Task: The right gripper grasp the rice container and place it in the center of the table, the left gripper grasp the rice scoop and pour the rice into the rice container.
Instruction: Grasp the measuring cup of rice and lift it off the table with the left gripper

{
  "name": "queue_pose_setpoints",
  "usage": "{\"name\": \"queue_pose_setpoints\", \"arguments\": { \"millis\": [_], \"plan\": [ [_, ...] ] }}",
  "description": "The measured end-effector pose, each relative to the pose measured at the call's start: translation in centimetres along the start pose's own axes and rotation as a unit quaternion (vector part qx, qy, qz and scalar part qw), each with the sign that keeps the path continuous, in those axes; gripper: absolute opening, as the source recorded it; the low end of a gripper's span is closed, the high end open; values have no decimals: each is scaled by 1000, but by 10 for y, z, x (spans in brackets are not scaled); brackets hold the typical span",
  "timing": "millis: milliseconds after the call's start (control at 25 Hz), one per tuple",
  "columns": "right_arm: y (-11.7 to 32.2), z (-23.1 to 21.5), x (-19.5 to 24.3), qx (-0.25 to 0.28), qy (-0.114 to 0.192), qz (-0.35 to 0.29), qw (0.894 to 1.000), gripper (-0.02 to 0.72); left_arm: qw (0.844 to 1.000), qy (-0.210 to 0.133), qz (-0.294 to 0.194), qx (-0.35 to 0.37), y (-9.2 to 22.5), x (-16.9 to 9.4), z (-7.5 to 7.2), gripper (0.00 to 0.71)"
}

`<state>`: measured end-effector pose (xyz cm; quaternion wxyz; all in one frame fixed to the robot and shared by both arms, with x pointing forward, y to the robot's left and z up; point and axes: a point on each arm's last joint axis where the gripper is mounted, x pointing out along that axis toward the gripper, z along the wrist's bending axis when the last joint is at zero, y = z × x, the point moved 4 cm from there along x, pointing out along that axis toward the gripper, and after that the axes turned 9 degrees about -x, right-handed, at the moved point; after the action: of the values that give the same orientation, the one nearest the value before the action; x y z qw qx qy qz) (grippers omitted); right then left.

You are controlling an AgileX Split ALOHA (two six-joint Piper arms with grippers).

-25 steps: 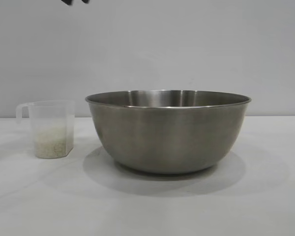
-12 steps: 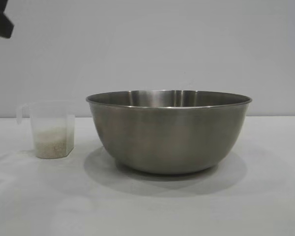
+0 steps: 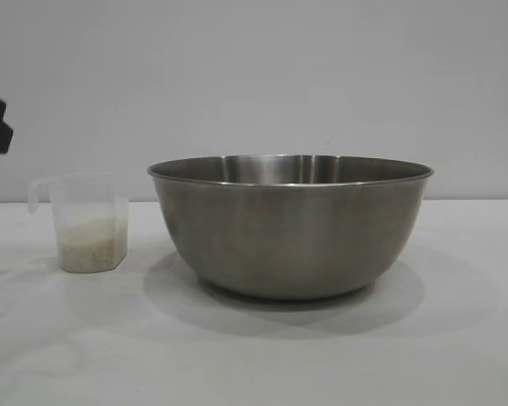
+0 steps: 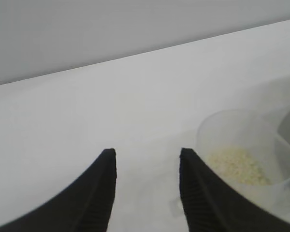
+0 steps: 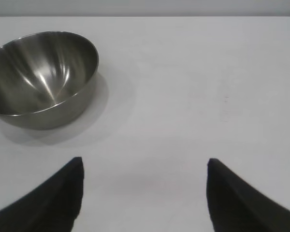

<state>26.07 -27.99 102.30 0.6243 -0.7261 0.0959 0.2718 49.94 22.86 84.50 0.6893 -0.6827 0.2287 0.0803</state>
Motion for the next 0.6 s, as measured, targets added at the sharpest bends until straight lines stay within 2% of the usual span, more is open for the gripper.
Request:
{"name": "queue_pose_setpoints", "arguments": {
  "millis": [280,600],
  "plan": [
    [0,0,0,0,0,0,1000,500,1000,0,-19,-6,-9,15,-1,261],
    [0,0,0,-2,-3,0,1000,500,1000,0,-7,-5,0,23,-2,261]
  ]
}}
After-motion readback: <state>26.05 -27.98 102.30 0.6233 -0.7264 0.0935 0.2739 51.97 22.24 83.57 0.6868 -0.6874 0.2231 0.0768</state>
